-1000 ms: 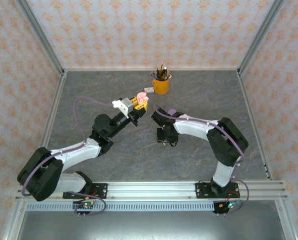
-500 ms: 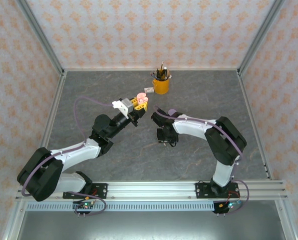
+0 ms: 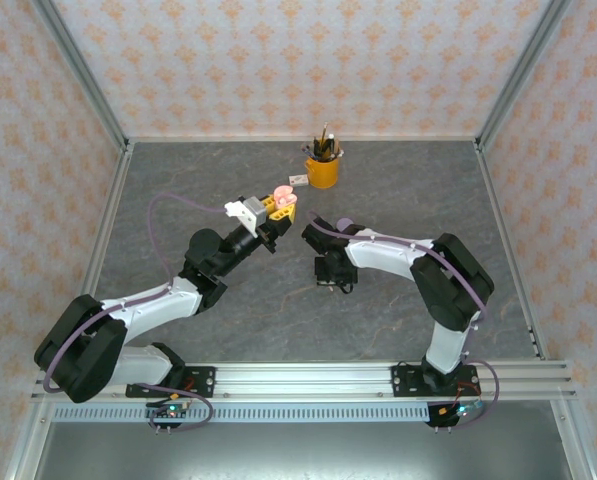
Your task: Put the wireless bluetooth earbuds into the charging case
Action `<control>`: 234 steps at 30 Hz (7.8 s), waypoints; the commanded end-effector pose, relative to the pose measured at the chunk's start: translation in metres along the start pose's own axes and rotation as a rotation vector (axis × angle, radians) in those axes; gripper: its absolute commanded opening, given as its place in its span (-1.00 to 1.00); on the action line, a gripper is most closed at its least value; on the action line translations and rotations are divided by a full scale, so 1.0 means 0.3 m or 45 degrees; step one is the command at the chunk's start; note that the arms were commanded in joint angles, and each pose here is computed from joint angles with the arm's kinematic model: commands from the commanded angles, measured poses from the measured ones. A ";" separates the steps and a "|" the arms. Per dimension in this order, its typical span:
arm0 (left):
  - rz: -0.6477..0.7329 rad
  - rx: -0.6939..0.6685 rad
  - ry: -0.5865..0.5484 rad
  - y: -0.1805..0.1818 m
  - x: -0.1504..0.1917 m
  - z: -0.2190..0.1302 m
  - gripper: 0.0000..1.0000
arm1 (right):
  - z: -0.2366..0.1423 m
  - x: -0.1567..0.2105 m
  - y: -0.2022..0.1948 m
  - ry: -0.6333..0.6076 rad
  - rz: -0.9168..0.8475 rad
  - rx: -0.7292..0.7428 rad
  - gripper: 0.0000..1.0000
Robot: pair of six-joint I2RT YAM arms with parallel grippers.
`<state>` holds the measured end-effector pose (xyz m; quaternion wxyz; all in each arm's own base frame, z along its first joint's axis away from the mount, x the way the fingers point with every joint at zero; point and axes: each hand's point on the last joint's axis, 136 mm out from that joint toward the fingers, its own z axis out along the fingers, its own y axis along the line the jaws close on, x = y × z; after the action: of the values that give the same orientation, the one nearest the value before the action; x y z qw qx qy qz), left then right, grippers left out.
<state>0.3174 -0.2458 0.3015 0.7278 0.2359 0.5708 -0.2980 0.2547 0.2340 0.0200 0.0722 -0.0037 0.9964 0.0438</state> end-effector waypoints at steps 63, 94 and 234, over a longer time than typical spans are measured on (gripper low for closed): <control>-0.001 0.255 -0.195 -0.112 -0.219 0.032 -1.00 | -1.319 -0.233 0.229 -1.314 -0.222 -1.380 -0.74; 0.009 0.271 -0.202 -0.128 -0.235 0.041 -1.00 | -1.193 -0.239 0.317 -1.194 -0.340 -1.426 -0.76; -0.816 -0.424 1.234 0.038 0.986 0.001 -0.87 | -0.577 -0.279 -0.303 -0.723 0.339 -0.184 -0.41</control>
<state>0.3748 -0.2982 0.0293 0.3026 0.0671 0.9047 -0.2924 0.3124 0.1367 0.1852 0.3148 0.1299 0.9319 0.1248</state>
